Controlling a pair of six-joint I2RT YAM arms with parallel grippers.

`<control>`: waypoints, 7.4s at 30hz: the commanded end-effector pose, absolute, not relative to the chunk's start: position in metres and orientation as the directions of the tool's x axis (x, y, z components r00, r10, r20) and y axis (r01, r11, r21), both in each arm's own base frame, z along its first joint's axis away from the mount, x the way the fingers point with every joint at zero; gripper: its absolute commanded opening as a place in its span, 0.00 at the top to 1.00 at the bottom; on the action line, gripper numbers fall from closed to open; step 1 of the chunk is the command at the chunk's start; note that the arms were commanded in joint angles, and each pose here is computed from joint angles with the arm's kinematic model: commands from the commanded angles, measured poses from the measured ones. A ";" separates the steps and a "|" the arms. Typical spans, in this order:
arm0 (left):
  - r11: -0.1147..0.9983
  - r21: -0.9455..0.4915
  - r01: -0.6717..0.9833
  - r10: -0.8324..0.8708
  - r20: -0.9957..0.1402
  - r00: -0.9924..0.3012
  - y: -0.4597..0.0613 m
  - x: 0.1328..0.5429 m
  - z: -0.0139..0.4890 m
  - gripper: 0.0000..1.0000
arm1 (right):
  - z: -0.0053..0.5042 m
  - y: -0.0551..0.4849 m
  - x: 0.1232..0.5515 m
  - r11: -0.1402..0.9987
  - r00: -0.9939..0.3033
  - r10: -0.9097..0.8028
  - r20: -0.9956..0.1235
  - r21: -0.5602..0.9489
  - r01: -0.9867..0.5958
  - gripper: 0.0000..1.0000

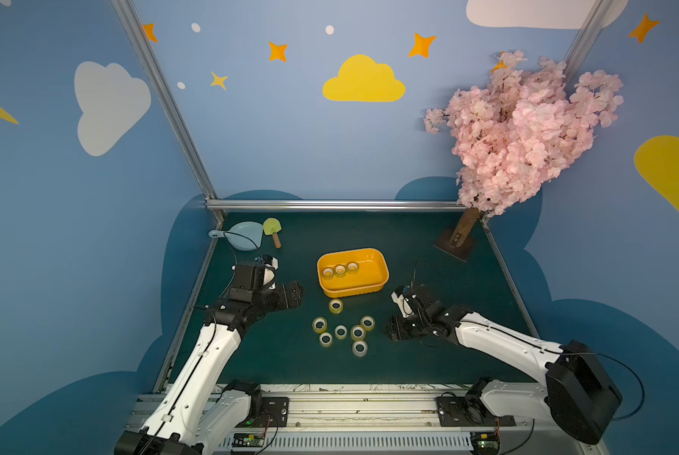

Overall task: Put the transparent tape into the storage box
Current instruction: Pick up the tape at the center of the board, then place the tape in the storage box, then move the storage box to the center of the board.

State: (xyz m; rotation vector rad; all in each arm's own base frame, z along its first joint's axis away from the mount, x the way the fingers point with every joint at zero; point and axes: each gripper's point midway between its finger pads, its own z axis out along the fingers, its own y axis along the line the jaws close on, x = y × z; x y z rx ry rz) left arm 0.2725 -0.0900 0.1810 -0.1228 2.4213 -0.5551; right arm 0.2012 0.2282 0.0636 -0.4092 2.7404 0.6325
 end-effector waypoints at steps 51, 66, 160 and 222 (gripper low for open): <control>0.900 -0.429 0.080 -0.214 -0.594 -0.775 -0.093 0.271 0.194 0.00 | 0.016 0.254 0.230 0.940 -0.926 -0.336 -0.172 -0.004 -0.340 0.87; 0.863 -0.493 0.112 -0.216 -0.559 -0.801 -0.107 0.268 0.195 0.00 | 0.098 0.244 0.233 0.942 -0.905 -0.313 -0.288 0.031 -0.335 1.00; 0.911 -0.383 0.156 -0.166 -0.684 -0.711 -0.097 0.310 0.216 0.00 | 0.089 0.308 0.453 0.953 -0.949 -0.117 -0.291 0.237 -0.190 0.59; 0.910 -0.413 0.029 -0.260 -0.625 -0.736 -0.070 0.326 0.199 0.00 | 0.084 0.345 0.245 0.864 -0.921 -0.200 -0.335 0.384 -0.327 0.43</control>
